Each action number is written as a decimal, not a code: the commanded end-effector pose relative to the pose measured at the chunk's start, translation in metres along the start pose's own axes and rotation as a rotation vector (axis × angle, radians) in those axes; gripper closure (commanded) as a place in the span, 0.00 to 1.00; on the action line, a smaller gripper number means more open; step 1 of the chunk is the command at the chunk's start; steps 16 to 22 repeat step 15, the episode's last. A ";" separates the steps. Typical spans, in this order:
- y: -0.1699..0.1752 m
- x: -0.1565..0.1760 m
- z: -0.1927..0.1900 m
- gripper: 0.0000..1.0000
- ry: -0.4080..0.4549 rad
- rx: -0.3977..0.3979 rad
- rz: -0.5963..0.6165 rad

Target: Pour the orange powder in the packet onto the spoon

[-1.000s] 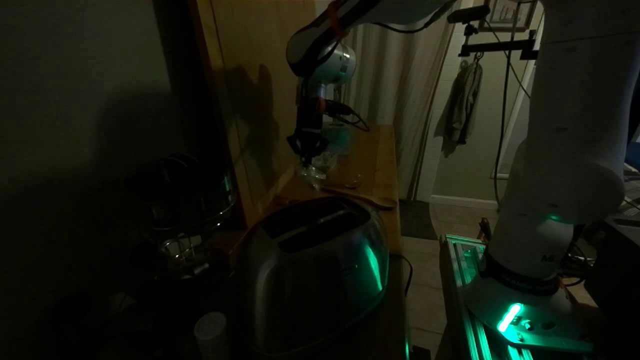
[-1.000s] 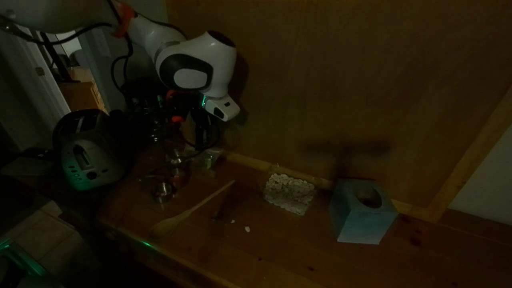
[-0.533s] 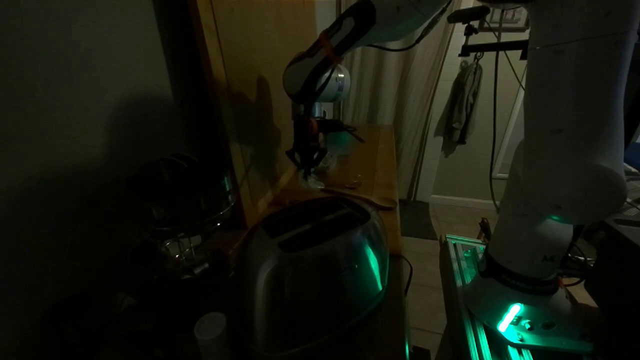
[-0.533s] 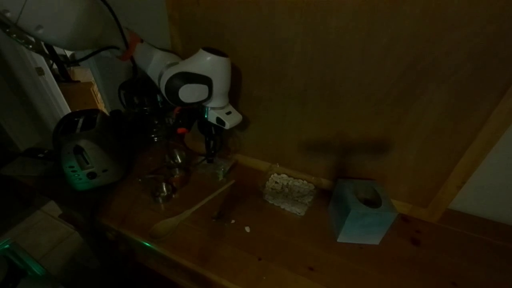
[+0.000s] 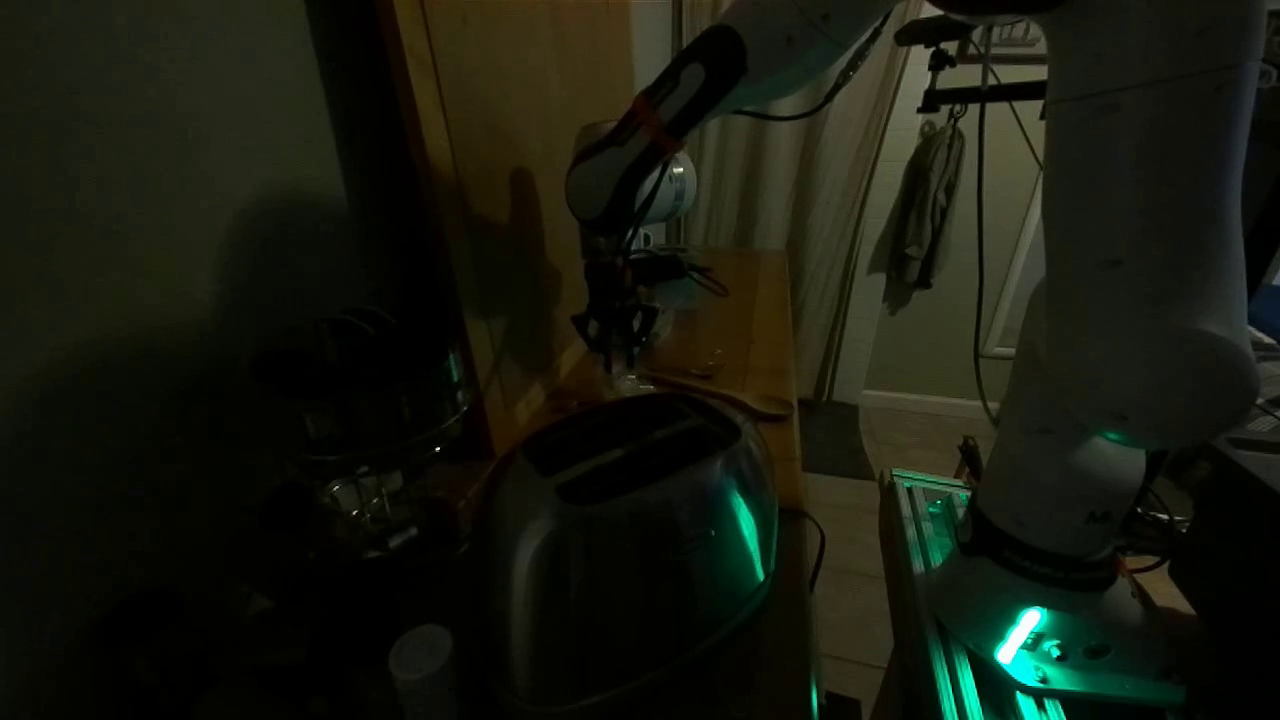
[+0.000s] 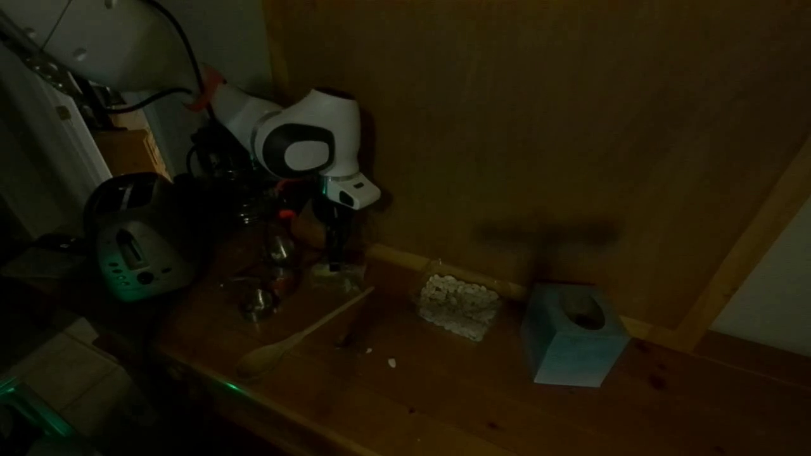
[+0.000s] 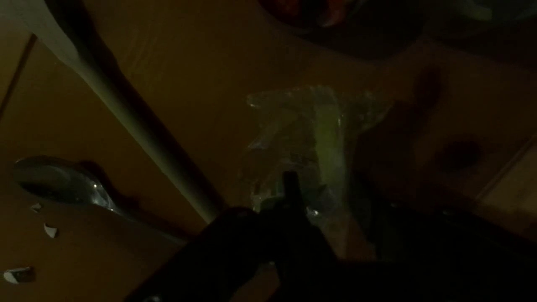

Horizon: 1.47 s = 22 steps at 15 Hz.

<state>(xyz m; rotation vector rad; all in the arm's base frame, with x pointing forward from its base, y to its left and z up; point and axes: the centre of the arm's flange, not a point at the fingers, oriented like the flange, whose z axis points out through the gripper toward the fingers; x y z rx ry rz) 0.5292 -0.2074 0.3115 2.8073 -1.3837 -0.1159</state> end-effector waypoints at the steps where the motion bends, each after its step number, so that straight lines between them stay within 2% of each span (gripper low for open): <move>1: 0.001 -0.007 -0.016 0.31 0.045 0.002 0.008; 5: 0.007 -0.007 -0.045 0.03 0.091 0.030 -0.002; 6: 0.010 -0.007 -0.056 0.00 0.106 0.038 -0.002; 9: 0.021 -0.008 -0.091 0.00 0.142 0.075 -0.017; 10: 0.010 0.000 -0.069 0.00 0.109 0.065 -0.007; 12: 0.013 -0.001 -0.078 0.00 0.118 0.076 -0.005; 22: 0.011 -0.001 -0.069 0.00 0.107 0.065 -0.007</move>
